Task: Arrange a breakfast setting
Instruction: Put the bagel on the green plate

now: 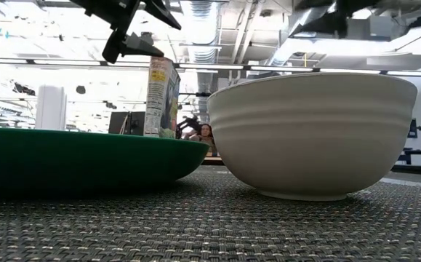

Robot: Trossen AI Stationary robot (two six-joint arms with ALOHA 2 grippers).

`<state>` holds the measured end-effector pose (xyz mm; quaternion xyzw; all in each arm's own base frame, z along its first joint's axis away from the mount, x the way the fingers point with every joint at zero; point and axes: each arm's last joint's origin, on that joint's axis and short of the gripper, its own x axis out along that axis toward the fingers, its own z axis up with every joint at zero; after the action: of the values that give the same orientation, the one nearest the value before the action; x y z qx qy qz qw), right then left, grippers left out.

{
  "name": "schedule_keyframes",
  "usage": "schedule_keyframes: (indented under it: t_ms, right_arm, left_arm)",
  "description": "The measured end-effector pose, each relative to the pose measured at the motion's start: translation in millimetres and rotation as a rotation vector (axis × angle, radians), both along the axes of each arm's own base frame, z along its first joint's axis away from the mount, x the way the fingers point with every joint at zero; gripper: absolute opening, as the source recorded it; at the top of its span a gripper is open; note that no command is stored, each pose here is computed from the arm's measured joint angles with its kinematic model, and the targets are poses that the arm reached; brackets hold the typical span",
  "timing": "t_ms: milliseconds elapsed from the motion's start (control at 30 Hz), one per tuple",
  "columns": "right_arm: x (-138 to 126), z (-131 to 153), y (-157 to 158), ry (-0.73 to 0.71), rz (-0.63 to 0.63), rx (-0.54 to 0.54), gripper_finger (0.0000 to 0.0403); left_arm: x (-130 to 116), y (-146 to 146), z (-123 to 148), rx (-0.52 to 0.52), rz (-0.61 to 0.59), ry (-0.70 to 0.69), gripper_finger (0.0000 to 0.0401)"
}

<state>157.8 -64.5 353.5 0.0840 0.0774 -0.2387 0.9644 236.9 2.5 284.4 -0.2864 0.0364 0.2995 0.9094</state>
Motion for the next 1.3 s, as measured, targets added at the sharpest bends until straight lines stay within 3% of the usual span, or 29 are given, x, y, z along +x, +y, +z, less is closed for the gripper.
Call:
schedule_keyframes:
  t_ms: [200,333,600,833,1067,1300]
  right_arm:
    - [29.5,4.7,-38.9,0.327,0.040,-0.097,0.0349]
    - [36.7,2.1,-71.1,0.478,0.049,-0.101,0.0349]
    - [42.9,-19.3,-131.2,0.593,0.103,-0.022,0.0349]
    - [53.1,-47.9,-152.7,0.697,0.166,-0.008,0.0342]
    - [54.8,-51.5,-156.3,0.712,0.171,-0.018,0.0291]
    - [53.4,-52.9,-156.0,0.740,0.186,-0.030,0.0204]
  left_arm:
    - [-1.3,-0.5,-5.1,-0.008,-0.024,0.055,0.0312]
    - [-1.8,-0.5,-6.7,-0.009,-0.023,0.071,0.0312]
    - [-3.0,-0.5,-9.5,0.004,-0.027,0.111,0.0312]
    - [-3.6,-0.3,-10.7,-0.005,-0.020,0.119,0.0312]
    - [-3.9,0.0,-10.9,-0.003,-0.004,0.118,0.0312]
    - [-4.3,0.9,-10.7,0.007,0.028,0.117,0.0312]
